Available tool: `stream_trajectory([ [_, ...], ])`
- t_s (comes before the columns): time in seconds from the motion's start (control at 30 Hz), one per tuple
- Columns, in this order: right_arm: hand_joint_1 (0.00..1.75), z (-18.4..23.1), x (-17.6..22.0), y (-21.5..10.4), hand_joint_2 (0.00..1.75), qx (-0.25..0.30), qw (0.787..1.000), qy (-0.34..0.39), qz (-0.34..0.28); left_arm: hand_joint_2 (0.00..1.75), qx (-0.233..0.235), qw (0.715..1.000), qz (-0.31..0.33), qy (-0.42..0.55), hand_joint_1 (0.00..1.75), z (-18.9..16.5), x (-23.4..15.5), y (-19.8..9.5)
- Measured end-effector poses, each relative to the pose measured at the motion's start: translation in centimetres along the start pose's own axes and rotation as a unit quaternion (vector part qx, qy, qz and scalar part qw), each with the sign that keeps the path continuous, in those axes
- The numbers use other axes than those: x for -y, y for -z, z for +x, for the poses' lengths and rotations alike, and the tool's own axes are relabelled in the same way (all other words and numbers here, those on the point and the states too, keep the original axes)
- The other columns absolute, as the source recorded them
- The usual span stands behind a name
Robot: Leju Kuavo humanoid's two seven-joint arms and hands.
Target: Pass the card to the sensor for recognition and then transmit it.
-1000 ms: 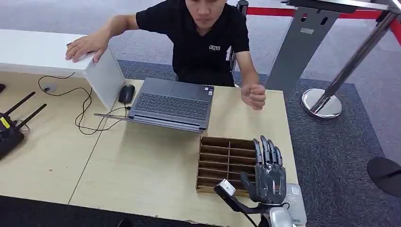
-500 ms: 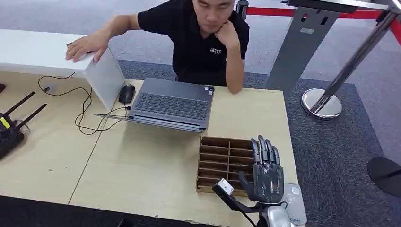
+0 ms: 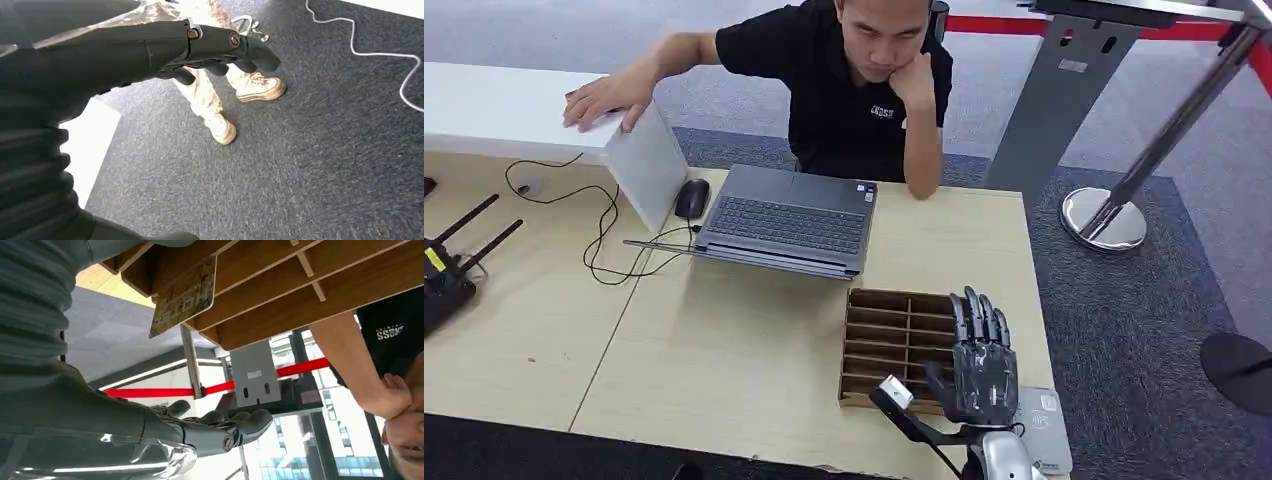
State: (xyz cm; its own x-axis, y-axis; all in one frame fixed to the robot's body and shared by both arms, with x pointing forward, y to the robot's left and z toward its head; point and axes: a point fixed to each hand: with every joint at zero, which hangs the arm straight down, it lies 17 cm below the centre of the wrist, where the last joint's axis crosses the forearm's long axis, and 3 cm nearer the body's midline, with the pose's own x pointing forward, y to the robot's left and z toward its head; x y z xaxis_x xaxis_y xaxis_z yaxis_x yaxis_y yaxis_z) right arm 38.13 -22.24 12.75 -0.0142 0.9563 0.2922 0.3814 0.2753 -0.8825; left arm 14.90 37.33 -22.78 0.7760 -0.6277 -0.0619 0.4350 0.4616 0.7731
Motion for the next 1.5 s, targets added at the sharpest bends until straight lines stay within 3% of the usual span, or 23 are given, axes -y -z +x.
stream_trajectory([
  [0.8, 0.00, -5.2, 2.2, 0.2, 1.75, -0.048, 0.997, -0.053, -0.037, 1.75, -0.010, 1.000, 0.000, 0.000, 0.00, -0.4, 0.1, 0.0],
  [1.5, 0.00, -5.5, 3.1, 0.7, 1.75, -0.061, 0.997, -0.036, -0.045, 1.75, -0.009, 1.000, 0.001, 0.003, 0.00, -0.4, 0.0, 0.0],
])
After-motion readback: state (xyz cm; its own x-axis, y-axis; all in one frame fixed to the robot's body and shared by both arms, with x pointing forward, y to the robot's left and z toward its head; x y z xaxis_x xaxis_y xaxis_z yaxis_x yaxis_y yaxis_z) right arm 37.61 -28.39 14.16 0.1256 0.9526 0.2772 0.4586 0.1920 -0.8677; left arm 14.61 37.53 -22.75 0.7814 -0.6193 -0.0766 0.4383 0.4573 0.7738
